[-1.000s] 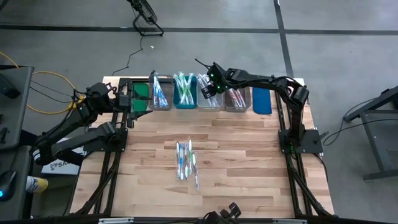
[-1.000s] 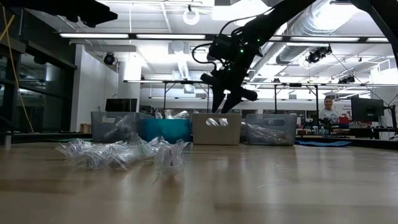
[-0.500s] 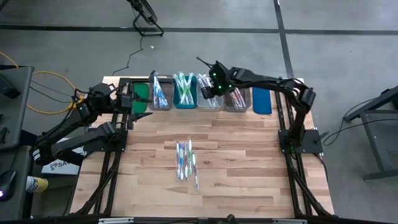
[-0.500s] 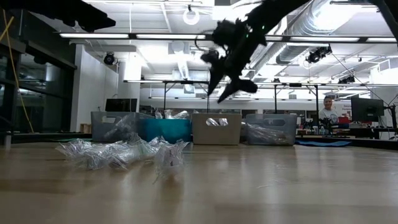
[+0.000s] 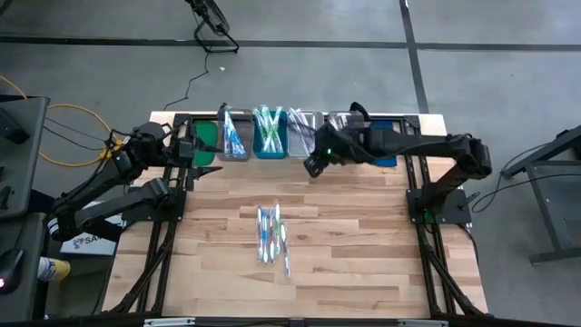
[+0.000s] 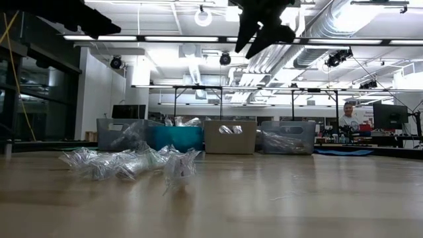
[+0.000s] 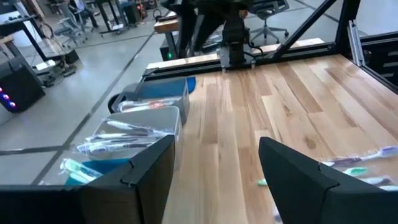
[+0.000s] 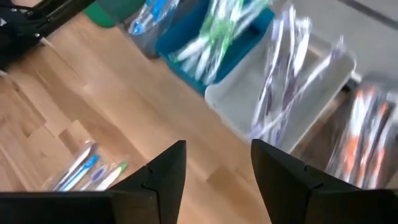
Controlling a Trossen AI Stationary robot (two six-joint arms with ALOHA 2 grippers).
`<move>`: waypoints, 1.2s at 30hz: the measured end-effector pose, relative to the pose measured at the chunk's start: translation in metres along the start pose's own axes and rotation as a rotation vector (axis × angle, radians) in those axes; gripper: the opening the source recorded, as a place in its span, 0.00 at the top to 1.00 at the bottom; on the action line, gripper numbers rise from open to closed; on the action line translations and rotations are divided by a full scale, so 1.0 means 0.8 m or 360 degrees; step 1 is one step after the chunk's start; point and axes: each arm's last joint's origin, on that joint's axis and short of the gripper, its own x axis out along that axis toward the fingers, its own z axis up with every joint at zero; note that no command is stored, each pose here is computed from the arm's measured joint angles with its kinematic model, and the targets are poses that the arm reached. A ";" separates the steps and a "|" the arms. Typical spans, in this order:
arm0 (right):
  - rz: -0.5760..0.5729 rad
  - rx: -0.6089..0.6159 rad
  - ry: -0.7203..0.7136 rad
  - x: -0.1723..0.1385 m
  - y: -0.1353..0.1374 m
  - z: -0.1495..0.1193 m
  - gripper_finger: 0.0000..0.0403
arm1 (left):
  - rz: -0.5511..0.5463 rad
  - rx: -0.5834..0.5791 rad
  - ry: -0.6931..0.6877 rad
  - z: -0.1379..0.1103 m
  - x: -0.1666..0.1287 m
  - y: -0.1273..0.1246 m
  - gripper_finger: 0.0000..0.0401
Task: Pick & Place Toothbrushes
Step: Put the purple toothbrush into the white bin
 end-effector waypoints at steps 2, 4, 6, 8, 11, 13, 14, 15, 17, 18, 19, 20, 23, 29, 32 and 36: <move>-0.0015 0.0060 0.0035 -0.005 0.010 -0.012 0.57 | -0.0003 0.0001 -0.0002 0.000 0.000 0.000 0.43; -0.0004 0.0111 0.0068 -0.008 0.022 -0.024 0.57 | -0.0024 0.0028 -0.0013 0.001 0.000 -0.001 0.43; 0.0023 0.0161 0.0084 -0.011 0.037 -0.036 0.57 | -0.0069 0.0113 -0.0029 0.001 0.000 -0.002 0.43; 0.0041 0.0192 0.0096 -0.012 0.051 -0.049 0.57 | -0.0117 0.0183 -0.0039 0.000 0.000 -0.003 0.43; 0.0064 0.0226 0.0074 -0.021 0.071 -0.066 0.57 | -0.0162 0.0207 -0.0044 -0.001 0.000 -0.004 0.43; 0.0075 0.0240 0.0046 -0.031 0.082 -0.079 0.57 | -0.0185 0.0206 -0.0051 -0.001 0.000 -0.005 0.43; 0.0077 0.0244 0.0022 -0.036 0.087 -0.085 0.57 | -0.0190 0.0203 -0.0049 -0.001 0.000 -0.005 0.43; 0.0071 0.0240 -0.0012 -0.042 0.093 -0.092 0.57 | -0.0193 0.0199 -0.0046 -0.001 0.000 -0.005 0.43; 0.0056 0.0218 -0.0075 -0.054 0.102 -0.107 0.57 | -0.0196 0.0181 -0.0040 -0.002 0.000 -0.005 0.43; 0.0049 0.0211 -0.0099 -0.059 0.106 -0.114 0.57 | -0.0198 0.0165 -0.0036 -0.002 0.000 -0.006 0.43; 0.0043 0.0210 -0.0110 -0.064 0.109 -0.121 0.57 | -0.0199 0.0143 -0.0033 -0.002 0.000 -0.006 0.43; 0.0036 0.0212 -0.0105 -0.069 0.111 -0.128 0.57 | -0.0200 0.0118 -0.0031 -0.002 0.000 -0.006 0.43; 0.0018 0.0212 -0.0093 -0.081 0.114 -0.146 0.57 | -0.0201 0.0048 -0.0026 -0.002 0.000 -0.006 0.43; 0.0104 0.0171 -0.0152 -0.100 0.128 -0.168 0.57 | -0.0199 0.0012 -0.0024 -0.002 0.000 -0.006 0.43; 0.0246 0.0197 -0.0204 -0.095 0.139 -0.181 0.57 | -0.0191 -0.0001 -0.0023 -0.002 0.000 -0.005 0.43; 0.0595 0.0228 -0.0296 -0.069 0.156 -0.197 0.57 | -0.0184 0.0000 -0.0027 -0.002 0.000 -0.005 0.43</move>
